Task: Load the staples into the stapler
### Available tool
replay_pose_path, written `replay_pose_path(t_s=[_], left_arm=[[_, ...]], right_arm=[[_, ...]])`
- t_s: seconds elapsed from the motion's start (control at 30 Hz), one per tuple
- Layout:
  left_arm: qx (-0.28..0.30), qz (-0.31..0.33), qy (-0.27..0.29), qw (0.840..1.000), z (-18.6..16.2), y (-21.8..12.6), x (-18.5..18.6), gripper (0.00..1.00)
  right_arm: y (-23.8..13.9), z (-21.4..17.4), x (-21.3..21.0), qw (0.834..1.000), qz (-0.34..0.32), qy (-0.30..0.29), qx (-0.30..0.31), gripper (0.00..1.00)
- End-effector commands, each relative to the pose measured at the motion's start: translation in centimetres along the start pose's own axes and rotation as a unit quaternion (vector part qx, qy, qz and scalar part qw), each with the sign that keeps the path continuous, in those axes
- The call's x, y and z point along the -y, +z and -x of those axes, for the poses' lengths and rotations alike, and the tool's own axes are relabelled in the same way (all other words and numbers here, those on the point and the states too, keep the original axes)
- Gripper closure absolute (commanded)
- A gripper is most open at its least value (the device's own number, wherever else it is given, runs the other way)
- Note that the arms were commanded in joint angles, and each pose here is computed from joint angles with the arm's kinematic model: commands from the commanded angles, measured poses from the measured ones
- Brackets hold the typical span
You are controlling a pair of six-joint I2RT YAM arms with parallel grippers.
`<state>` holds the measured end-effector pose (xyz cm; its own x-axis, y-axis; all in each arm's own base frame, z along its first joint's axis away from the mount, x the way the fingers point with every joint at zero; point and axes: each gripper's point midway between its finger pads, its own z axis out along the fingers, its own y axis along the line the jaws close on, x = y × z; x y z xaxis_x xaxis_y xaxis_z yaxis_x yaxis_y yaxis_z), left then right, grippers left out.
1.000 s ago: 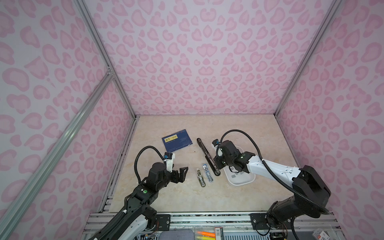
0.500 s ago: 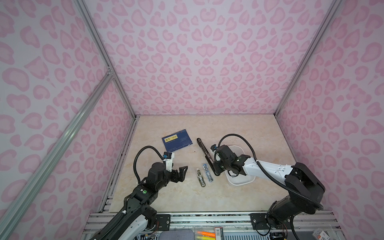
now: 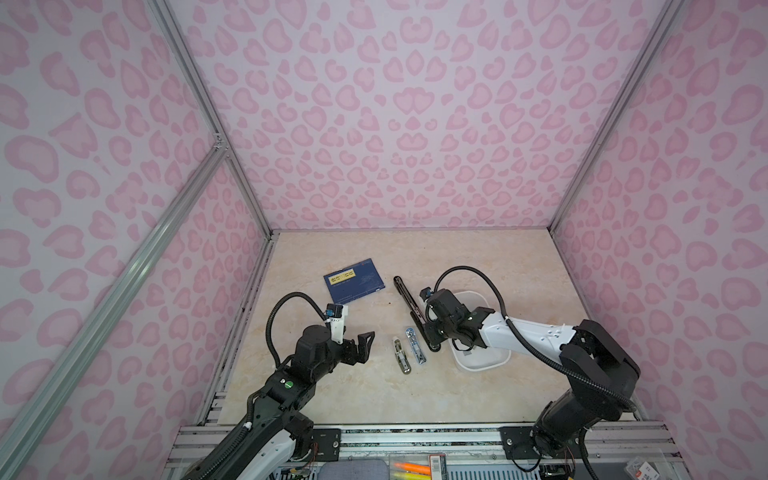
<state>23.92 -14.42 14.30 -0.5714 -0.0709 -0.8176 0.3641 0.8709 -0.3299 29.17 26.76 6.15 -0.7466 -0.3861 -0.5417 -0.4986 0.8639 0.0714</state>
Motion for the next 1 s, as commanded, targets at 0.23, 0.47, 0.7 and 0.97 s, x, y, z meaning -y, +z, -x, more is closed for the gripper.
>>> replay_pose_path(t_s=[0.23,0.47,0.7,0.97], left_arm=[[0.014,-0.001,0.0,1.0,0.6,-0.08,0.07,0.03],[0.013,0.0,0.0,1.0,0.6,-0.07,0.07,0.03],[0.014,0.001,0.0,1.0,0.6,-0.07,0.03,0.03],[0.013,0.002,0.0,1.0,0.53,-0.03,-0.03,0.03]], right_arm=[[0.28,-0.35,0.3,1.0,-0.011,0.006,-0.009,0.92],[0.55,-0.52,0.31,1.0,-0.014,0.006,-0.015,0.92],[0.7,-0.66,0.4,1.0,-0.016,0.008,-0.017,0.92],[0.82,-1.05,0.41,1.0,-0.016,0.01,-0.024,0.93]])
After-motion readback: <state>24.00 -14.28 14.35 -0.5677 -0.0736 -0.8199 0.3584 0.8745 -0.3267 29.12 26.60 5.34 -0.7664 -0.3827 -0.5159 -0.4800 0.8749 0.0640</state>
